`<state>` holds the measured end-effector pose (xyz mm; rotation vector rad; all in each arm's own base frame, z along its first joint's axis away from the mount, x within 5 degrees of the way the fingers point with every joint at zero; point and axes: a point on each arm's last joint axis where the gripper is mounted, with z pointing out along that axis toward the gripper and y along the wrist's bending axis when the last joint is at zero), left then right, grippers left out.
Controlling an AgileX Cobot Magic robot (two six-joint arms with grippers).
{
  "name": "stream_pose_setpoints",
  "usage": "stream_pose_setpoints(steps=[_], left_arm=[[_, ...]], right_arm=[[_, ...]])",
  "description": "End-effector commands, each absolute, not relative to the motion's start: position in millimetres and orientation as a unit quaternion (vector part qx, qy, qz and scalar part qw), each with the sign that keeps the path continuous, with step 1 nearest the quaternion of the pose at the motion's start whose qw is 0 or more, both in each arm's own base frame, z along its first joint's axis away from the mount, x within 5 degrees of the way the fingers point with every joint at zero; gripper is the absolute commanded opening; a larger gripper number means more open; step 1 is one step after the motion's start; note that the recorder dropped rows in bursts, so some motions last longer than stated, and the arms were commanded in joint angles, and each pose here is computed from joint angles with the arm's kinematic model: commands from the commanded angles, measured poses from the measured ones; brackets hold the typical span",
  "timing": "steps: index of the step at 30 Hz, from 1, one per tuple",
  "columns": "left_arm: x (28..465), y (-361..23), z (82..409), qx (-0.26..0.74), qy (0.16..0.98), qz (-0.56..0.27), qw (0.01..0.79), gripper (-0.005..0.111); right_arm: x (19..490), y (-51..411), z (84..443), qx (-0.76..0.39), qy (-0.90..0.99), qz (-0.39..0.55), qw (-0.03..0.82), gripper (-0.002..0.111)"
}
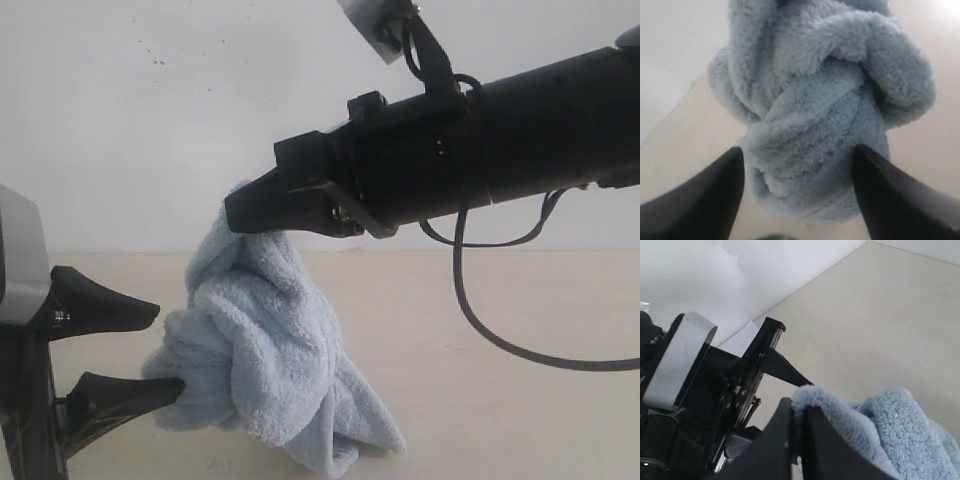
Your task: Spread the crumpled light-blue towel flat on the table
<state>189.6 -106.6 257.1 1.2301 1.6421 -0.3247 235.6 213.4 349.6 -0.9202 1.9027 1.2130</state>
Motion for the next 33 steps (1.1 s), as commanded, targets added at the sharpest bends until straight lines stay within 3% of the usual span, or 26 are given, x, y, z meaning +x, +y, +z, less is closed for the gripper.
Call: stream_pose_setpoints(steps=[1, 17, 24, 26, 30, 33], left_arm=[[186, -112, 256, 0.536, 0.664, -0.157, 0.497, 0.060], [187, -138, 244, 0.553, 0.663, -0.179, 0.472, 0.056], [204, -151, 243, 0.527, 0.682, -0.190, 0.470, 0.011], [207, -152, 245, 0.503, 0.692, -0.199, 0.477, 0.004], [208, -154, 249, 0.499, 0.688, -0.211, 0.483, 0.004], [205, -156, 250, 0.508, 0.678, -0.226, 0.481, 0.016]], right_arm=[[234, 212, 354, -0.357, 0.727, 0.471, 0.349, 0.000], [234, 213, 357, -0.343, 0.723, 0.487, 0.350, 0.000], [233, 214, 359, -0.338, 0.720, 0.496, 0.347, 0.000], [233, 214, 359, -0.339, 0.720, 0.498, 0.346, 0.000], [233, 214, 359, -0.340, 0.719, 0.497, 0.346, 0.000], [233, 214, 359, -0.342, 0.718, 0.496, 0.348, 0.000]])
